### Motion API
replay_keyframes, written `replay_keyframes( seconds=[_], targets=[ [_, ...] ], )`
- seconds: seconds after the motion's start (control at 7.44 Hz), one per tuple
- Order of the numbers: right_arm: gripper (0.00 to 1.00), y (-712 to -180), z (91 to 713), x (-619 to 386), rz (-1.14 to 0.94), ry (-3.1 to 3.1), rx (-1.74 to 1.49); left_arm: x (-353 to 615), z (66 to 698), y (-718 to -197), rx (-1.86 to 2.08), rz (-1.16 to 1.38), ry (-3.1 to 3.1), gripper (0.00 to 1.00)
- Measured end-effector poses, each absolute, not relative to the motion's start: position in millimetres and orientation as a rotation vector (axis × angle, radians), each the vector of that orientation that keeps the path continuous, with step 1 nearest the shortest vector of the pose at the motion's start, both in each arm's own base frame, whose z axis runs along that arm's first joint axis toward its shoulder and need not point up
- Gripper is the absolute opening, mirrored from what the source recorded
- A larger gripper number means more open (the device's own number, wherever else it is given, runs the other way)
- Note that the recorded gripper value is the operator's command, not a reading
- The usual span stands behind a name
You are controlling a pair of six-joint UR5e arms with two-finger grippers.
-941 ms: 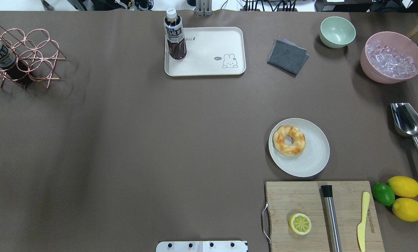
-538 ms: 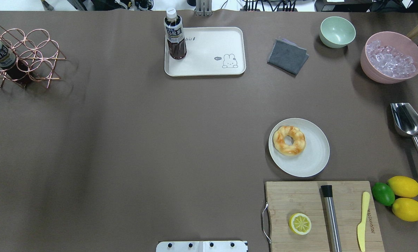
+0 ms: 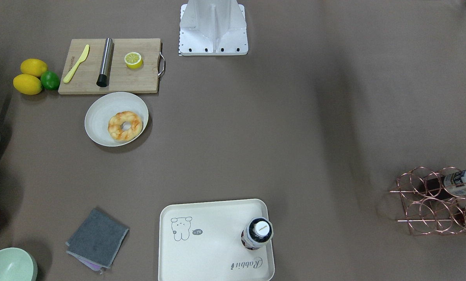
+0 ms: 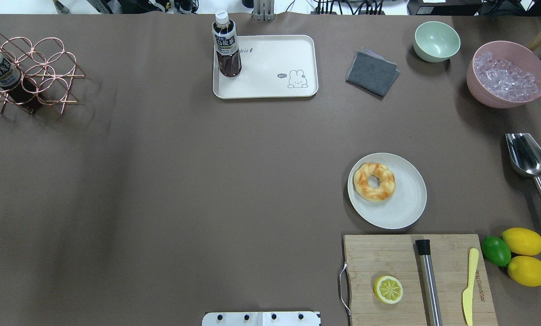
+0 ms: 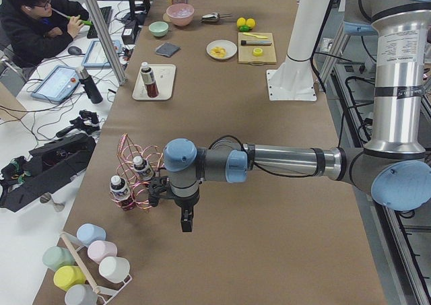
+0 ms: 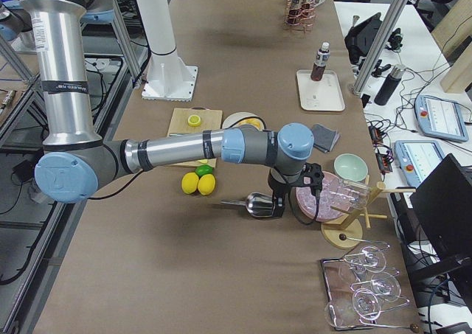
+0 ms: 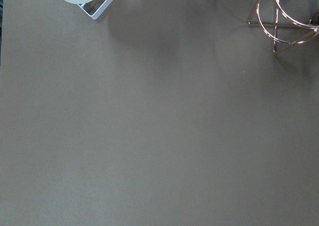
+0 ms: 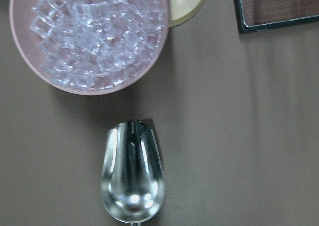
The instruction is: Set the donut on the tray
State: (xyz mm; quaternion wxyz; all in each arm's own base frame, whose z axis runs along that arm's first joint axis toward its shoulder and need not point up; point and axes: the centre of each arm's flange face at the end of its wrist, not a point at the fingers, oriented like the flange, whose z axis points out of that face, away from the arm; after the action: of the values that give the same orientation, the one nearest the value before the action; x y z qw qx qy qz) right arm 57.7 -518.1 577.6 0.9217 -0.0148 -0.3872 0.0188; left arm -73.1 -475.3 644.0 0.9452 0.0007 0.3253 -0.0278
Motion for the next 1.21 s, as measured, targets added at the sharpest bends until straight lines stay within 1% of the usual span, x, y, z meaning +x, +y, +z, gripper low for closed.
replay_keyframes(
  seconds=[0.27,0.54,0.94,1.21],
  targets=[
    [1.00,-535.8,530.0,-1.2,0.068,-0.800,-0.042,-72.7,640.7,-477.7,0.008,-0.055,0.663,0.98],
    [1.00,-538.9,511.0,-52.1,0.033,-0.825,-0.050,-72.4,635.6,-483.7,0.017,-0.051,0.663,0.98],
    [1.00,-528.9,481.4,-107.4,-0.042,-0.924,-0.068,-72.0,629.6,-487.4,0.028,-0.049,0.663,0.98],
    [1.00,-507.8,447.0,-164.5,0.006,-0.955,-0.104,-71.8,629.2,-487.7,0.028,-0.048,0.663,0.98]
  ],
)
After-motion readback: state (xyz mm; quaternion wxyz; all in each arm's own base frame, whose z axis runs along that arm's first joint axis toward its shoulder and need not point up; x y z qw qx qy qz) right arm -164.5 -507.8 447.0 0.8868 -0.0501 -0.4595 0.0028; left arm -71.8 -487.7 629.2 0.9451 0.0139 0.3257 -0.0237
